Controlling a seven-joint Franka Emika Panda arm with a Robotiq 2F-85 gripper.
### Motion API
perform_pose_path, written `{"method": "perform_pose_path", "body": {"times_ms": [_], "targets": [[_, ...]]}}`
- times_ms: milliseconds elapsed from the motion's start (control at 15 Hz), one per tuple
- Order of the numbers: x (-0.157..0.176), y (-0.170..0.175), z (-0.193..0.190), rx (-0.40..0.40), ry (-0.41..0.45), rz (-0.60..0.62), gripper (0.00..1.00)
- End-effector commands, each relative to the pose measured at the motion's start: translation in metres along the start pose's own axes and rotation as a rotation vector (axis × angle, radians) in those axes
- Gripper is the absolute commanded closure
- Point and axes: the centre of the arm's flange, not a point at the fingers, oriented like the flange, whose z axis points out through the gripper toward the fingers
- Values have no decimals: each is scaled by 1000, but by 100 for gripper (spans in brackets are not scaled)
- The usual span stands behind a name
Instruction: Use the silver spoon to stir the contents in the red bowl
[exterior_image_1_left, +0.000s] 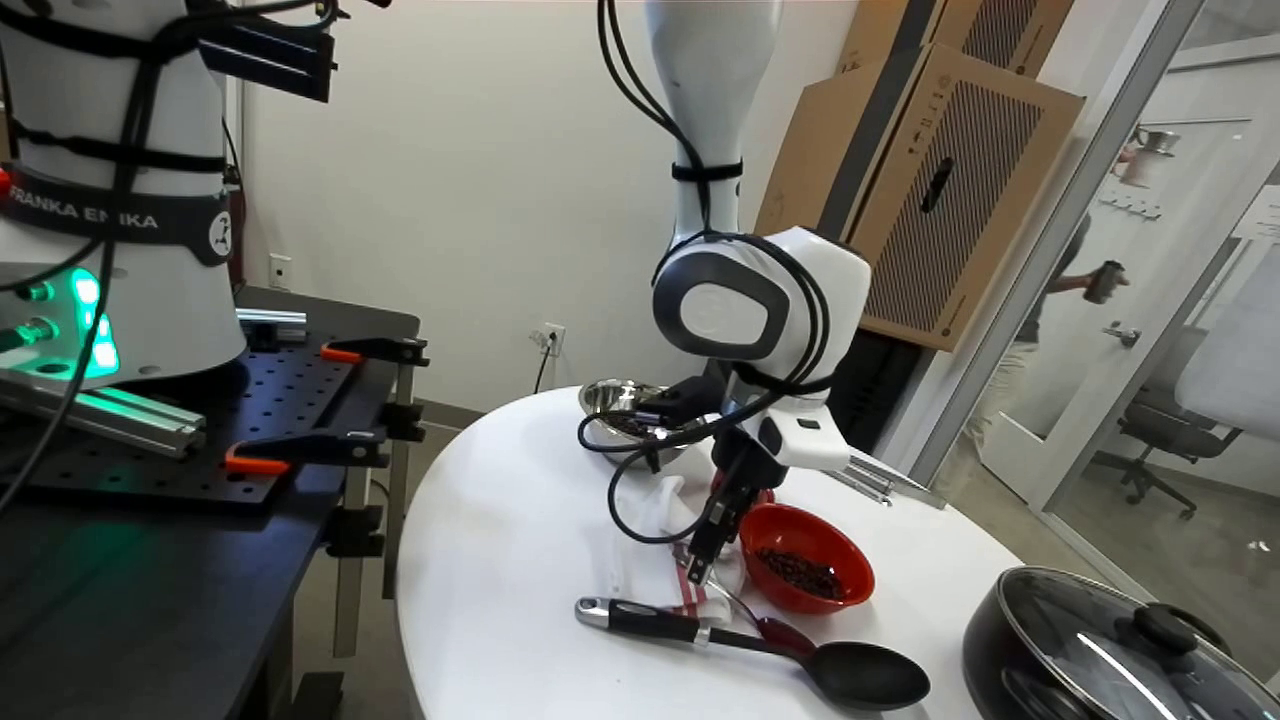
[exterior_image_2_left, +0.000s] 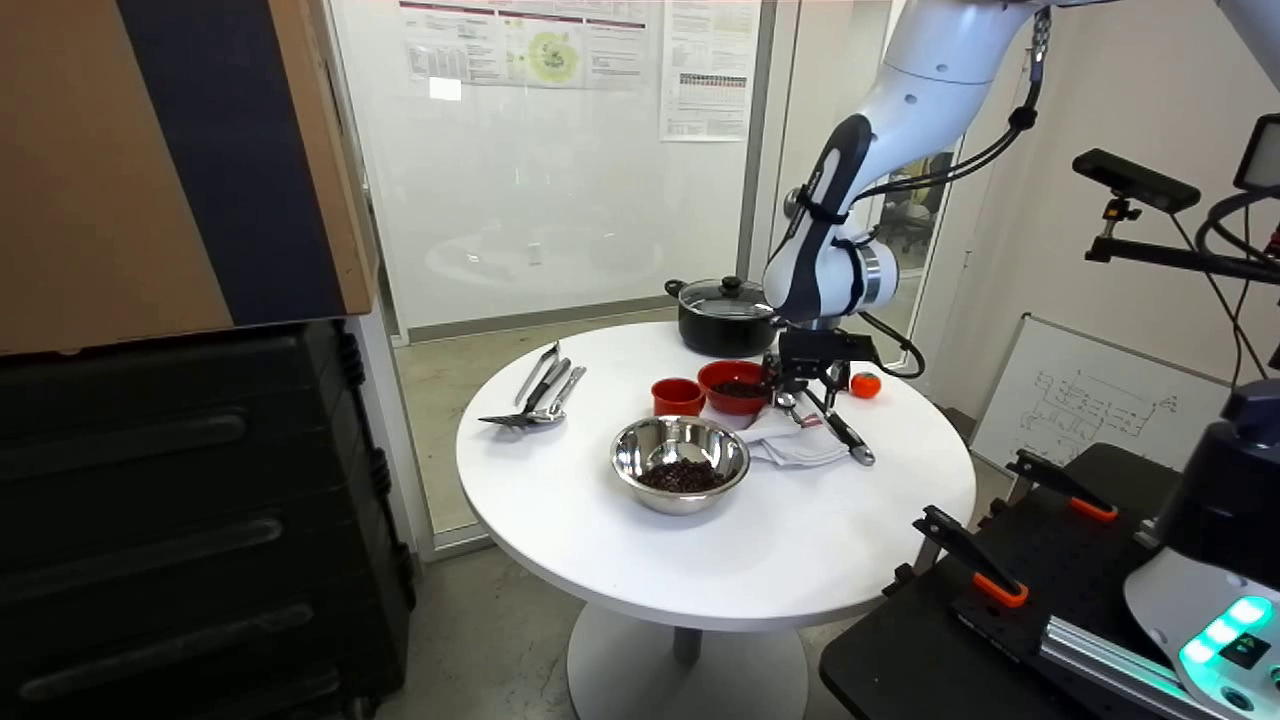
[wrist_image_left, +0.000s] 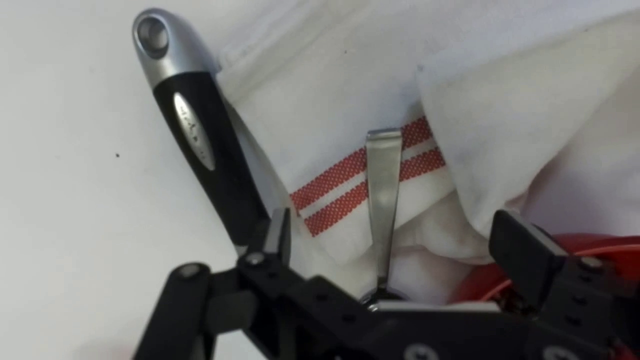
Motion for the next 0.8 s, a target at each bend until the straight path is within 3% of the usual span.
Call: {"method": "perform_pose_path", "body": {"times_ms": [0,733], "targets": [[-13,10,-18,9,-21,6,0],[-15,15,-4,-34,-69,24,0]]}}
